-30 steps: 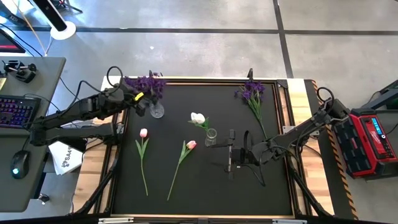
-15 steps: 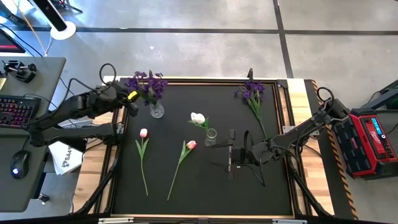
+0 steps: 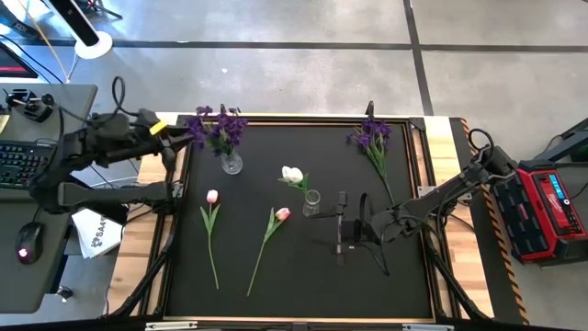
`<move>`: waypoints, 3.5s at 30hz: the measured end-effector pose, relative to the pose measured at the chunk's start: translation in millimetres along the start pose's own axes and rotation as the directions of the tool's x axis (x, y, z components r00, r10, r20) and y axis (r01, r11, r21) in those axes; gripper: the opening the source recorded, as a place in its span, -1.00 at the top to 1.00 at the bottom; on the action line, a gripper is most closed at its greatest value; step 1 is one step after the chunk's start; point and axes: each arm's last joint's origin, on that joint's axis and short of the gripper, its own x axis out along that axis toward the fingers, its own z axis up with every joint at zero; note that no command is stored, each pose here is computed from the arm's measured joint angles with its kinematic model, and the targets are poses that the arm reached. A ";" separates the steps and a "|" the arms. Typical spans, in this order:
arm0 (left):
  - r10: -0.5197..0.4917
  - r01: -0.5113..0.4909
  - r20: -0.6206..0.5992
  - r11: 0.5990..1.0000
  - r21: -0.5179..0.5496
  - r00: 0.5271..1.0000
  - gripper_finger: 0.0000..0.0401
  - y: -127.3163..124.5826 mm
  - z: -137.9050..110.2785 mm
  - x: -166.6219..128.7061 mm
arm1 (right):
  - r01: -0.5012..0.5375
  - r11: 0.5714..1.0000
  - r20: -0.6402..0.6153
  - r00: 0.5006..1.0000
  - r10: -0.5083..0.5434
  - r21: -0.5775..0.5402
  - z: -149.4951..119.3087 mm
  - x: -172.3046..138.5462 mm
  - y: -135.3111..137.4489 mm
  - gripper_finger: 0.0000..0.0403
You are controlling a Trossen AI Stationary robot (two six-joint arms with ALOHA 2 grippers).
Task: Sort flowers into vase by color
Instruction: Put the bottom violet flower into the left transparent flower vase, then put the left pink tulip into the right transparent flower vase
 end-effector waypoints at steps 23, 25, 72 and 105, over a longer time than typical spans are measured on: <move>-0.306 0.314 -0.388 0.948 -0.044 0.869 0.86 -161.7 -43.9 48.1 | -0.202 0.978 -0.350 0.920 0.175 -0.043 -37.6 -6.2 4.7 -0.23; -0.277 0.283 -0.444 0.958 -0.053 0.852 0.89 -177.7 -60.8 46.3 | -0.203 0.979 -0.353 0.918 0.179 -0.031 -37.9 -6.4 4.8 -0.23; 0.407 -0.640 -0.648 0.751 -0.164 0.643 0.91 -152.1 -270.6 101.2 | -0.393 0.910 -0.406 0.816 0.413 0.136 -24.0 -48.6 33.0 -0.23; -0.518 0.337 0.294 0.803 0.492 0.804 1.00 -264.8 -173.9 104.7 | -0.159 0.966 -0.144 0.971 0.190 0.203 -25.8 -18.6 5.7 -0.23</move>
